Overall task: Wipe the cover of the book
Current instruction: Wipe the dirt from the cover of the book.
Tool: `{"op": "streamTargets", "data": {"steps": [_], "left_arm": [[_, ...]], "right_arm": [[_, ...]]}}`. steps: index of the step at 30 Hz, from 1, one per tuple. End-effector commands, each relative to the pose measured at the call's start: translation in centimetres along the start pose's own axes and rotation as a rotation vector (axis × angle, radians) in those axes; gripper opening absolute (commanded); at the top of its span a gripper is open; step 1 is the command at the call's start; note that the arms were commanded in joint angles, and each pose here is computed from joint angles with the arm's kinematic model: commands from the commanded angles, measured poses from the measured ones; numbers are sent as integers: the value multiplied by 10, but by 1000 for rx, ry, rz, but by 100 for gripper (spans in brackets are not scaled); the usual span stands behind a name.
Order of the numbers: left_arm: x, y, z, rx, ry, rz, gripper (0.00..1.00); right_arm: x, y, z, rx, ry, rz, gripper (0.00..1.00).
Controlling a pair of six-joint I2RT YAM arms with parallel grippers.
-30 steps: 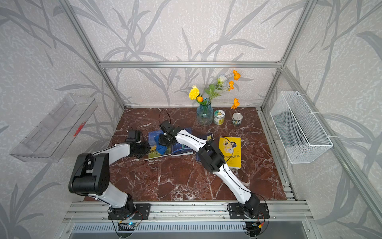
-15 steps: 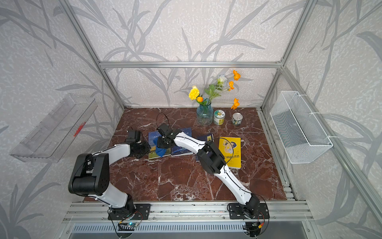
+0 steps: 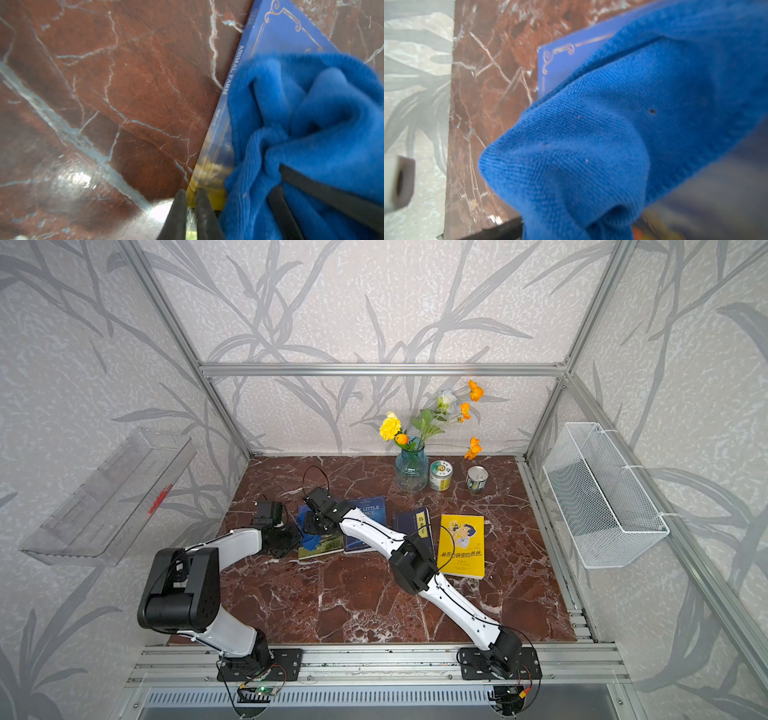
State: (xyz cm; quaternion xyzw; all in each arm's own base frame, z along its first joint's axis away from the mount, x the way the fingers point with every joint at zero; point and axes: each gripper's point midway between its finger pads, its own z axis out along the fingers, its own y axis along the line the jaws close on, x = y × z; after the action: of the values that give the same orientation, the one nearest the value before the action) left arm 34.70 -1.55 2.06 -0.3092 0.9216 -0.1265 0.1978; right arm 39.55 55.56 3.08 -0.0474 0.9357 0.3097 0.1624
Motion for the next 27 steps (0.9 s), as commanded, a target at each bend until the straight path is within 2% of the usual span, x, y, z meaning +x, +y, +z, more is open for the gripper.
{"op": "streamTargets", "data": {"steps": [1,5,11,21,27], "left_arm": [[46,35,8,-120,153,0,12],[46,35,8,-123,151,0,12],[45,35,7,-122,147,1,12],[45,34,8,-118,150,2,12],[45,34,8,-120,150,1,12]], "right_arm": [[81,-95,27,309,247,22,0],[101,-101,8,321,275,1,0],[110,-118,-20,295,217,46,0],[57,-99,24,260,215,111,0],[64,-104,25,284,248,88,0]]}}
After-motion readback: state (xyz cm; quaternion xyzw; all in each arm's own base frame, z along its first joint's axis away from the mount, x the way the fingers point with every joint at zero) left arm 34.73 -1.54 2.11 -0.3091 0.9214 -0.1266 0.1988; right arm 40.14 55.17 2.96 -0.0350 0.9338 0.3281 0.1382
